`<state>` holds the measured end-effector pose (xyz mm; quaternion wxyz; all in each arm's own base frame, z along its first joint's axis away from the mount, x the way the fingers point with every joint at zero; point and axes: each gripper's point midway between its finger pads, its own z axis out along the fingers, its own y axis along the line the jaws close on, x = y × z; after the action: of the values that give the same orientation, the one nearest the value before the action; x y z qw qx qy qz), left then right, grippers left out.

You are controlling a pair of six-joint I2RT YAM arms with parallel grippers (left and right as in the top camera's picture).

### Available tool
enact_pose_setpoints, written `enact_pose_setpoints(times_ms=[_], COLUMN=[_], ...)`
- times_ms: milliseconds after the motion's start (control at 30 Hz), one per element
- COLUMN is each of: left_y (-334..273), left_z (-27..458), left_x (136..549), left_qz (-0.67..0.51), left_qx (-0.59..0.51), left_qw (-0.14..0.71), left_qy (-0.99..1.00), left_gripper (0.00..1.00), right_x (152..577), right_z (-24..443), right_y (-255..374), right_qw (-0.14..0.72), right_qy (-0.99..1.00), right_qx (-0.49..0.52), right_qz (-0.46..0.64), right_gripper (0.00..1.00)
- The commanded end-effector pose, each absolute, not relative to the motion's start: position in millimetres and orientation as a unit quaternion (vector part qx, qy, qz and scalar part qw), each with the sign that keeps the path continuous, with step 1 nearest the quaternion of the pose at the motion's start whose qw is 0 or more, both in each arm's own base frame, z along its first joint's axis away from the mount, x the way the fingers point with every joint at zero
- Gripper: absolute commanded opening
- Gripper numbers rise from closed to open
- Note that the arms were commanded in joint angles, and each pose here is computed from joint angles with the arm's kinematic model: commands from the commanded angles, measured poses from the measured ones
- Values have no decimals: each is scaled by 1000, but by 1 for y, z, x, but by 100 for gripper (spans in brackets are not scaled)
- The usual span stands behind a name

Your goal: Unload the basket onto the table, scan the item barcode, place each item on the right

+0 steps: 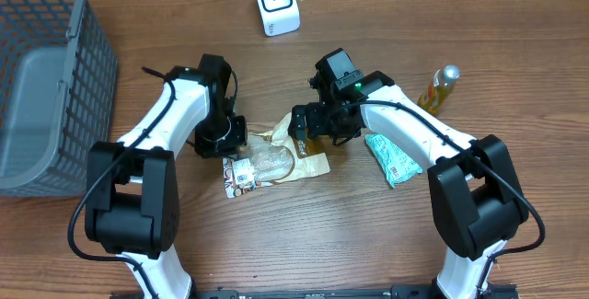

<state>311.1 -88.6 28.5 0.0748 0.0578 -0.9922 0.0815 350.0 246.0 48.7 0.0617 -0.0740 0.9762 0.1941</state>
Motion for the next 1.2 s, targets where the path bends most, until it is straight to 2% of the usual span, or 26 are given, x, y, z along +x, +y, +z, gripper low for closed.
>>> enact_pose_setpoints(times_ms=[0, 433, 633, 800, 1033, 1167], left_y=[-85, -85, -86, -86, -86, -86], left_z=[19, 14, 14, 14, 13, 13], left_x=[307, 308, 311, 313, 313, 313], left_qz=[72, 73, 75, 76, 76, 76], left_qx=[62, 61, 61, 60, 60, 60], left_qw=[70, 63, 58, 54, 53, 53], left_qy=[-993, -993, -994, -994, -994, -994], left_gripper=[4, 6, 7, 6, 6, 7], right_x=[357, 344, 331, 321, 306, 307], right_z=[52, 22, 14, 2, 3, 4], right_y=[247, 257, 275, 289, 309, 309], right_qw=[72, 68, 57, 20, -27, -25], right_qy=[975, 967, 948, 936, 906, 905], right_qx=[-75, -47, -64, -51, -69, -70], right_qz=[196, 240, 306, 346, 417, 418], right_gripper=[100, 100, 100, 96, 77, 58])
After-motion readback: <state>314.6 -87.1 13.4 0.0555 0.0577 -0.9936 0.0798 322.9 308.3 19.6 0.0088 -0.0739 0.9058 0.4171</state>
